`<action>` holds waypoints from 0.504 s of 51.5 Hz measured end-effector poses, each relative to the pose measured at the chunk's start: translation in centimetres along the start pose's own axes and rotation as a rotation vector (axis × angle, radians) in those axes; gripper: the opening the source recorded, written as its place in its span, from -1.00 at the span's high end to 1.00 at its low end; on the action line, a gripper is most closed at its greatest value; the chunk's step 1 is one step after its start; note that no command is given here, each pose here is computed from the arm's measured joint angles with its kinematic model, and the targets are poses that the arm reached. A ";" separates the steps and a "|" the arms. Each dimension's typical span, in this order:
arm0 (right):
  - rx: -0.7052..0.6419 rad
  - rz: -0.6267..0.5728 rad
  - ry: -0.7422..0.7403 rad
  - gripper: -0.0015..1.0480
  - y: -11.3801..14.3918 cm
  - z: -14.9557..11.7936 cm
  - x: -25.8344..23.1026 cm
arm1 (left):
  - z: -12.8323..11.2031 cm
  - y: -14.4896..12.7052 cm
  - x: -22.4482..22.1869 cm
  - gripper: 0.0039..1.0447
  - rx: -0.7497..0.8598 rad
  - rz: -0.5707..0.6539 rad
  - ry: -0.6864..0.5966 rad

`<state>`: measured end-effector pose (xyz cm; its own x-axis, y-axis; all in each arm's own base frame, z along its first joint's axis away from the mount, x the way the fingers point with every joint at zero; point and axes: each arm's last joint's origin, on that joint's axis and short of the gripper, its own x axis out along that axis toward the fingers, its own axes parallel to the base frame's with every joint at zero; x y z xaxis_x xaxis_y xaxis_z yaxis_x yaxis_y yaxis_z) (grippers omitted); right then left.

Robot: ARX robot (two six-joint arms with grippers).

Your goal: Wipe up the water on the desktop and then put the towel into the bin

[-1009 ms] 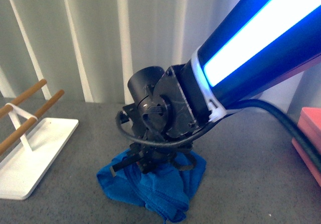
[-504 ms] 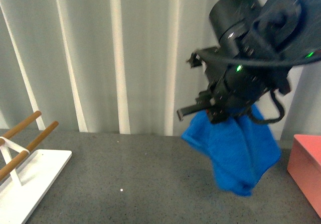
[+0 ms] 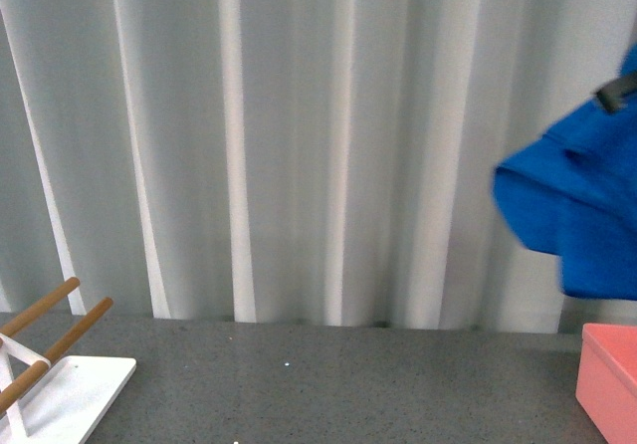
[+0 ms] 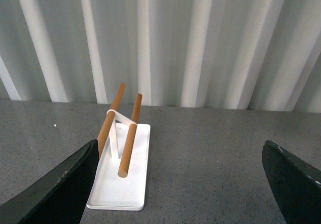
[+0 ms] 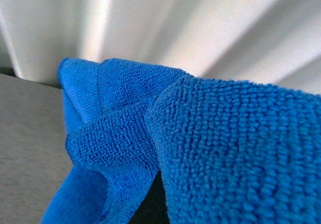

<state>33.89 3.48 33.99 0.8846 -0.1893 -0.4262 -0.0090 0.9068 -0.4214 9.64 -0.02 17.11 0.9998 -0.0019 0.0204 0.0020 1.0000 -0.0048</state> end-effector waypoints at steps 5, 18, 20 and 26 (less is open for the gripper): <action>-0.023 -0.060 0.103 0.92 -3.2 -2.1 0.1 | 0.0 0.0 0.0 -0.88 0.000 0.000 0.000; 0.041 -0.051 0.338 0.92 -7.9 -7.9 2.4 | 0.0 0.0 0.0 -0.88 0.000 0.000 0.000; 0.057 -0.047 0.366 0.92 -8.1 -8.4 2.7 | 0.0 0.0 0.0 -0.88 0.000 0.000 0.000; 0.107 -0.015 0.475 0.92 -8.3 -10.4 4.4 | 0.0 0.0 0.0 -0.88 0.000 0.000 0.000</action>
<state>32.99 -8.77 27.27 0.5732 -0.3312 -0.7495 0.0722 0.9316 -0.3563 9.64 -0.02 17.11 0.9998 -0.0019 0.0204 0.0020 1.0000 -0.0048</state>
